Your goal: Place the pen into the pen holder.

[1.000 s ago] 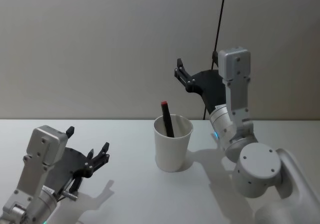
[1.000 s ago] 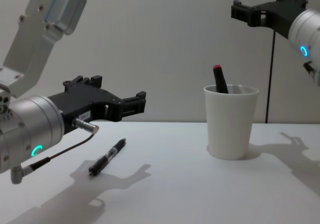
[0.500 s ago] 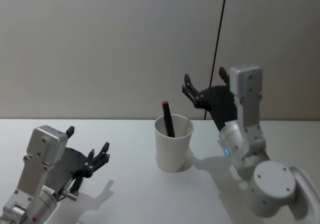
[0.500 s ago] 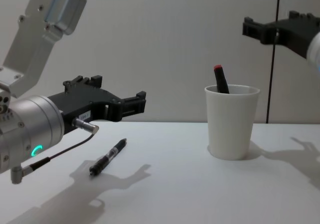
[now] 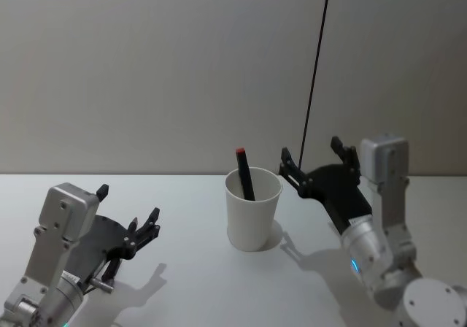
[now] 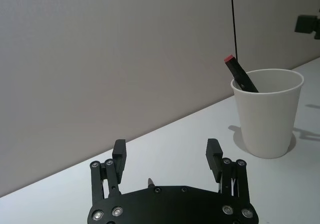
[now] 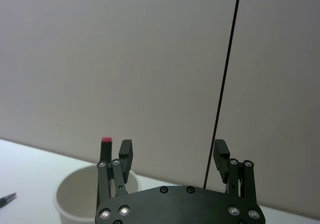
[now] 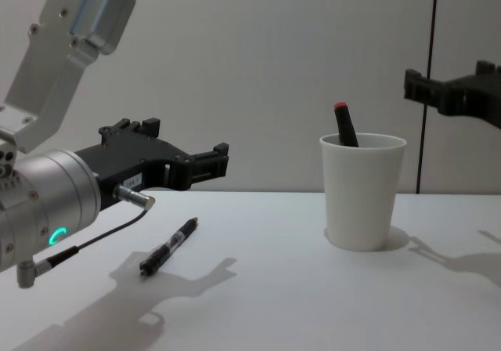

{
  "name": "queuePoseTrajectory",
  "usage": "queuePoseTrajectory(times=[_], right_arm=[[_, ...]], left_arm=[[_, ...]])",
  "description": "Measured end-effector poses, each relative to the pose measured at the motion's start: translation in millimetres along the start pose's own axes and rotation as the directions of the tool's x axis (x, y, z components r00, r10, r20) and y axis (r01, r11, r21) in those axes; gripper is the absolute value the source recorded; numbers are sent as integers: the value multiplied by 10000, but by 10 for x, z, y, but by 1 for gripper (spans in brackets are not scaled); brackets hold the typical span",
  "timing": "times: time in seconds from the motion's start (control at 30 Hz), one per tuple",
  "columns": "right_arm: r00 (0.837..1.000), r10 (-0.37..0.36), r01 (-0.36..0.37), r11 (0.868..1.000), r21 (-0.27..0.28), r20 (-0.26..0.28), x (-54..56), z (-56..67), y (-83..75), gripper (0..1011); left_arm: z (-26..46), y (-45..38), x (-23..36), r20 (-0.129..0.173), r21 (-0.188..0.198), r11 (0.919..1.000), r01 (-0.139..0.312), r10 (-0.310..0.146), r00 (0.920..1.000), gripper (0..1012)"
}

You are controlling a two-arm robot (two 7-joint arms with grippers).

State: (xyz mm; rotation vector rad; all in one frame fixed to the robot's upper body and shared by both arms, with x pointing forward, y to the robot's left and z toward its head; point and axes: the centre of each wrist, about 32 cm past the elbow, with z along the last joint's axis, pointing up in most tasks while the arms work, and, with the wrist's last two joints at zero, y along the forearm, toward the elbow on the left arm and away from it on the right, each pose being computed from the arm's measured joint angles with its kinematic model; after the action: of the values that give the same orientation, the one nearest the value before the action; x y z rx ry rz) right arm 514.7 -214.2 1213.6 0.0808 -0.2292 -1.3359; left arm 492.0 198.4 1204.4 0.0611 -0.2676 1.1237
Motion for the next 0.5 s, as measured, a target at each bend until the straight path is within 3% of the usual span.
queuePoseTrajectory(times=[0.23,0.5], right_arm=[[9994,256,-263,9992,-313,-225,26,-51,-217,1001],[9967,609,-647,9954,-712,-540,40,-92,-481,1001]], left_arm=[[19,-2,5,23,90,9999,67,-67,10000,1004],[157,-27,26,24,607,9967,543,-545,9985,1003]])
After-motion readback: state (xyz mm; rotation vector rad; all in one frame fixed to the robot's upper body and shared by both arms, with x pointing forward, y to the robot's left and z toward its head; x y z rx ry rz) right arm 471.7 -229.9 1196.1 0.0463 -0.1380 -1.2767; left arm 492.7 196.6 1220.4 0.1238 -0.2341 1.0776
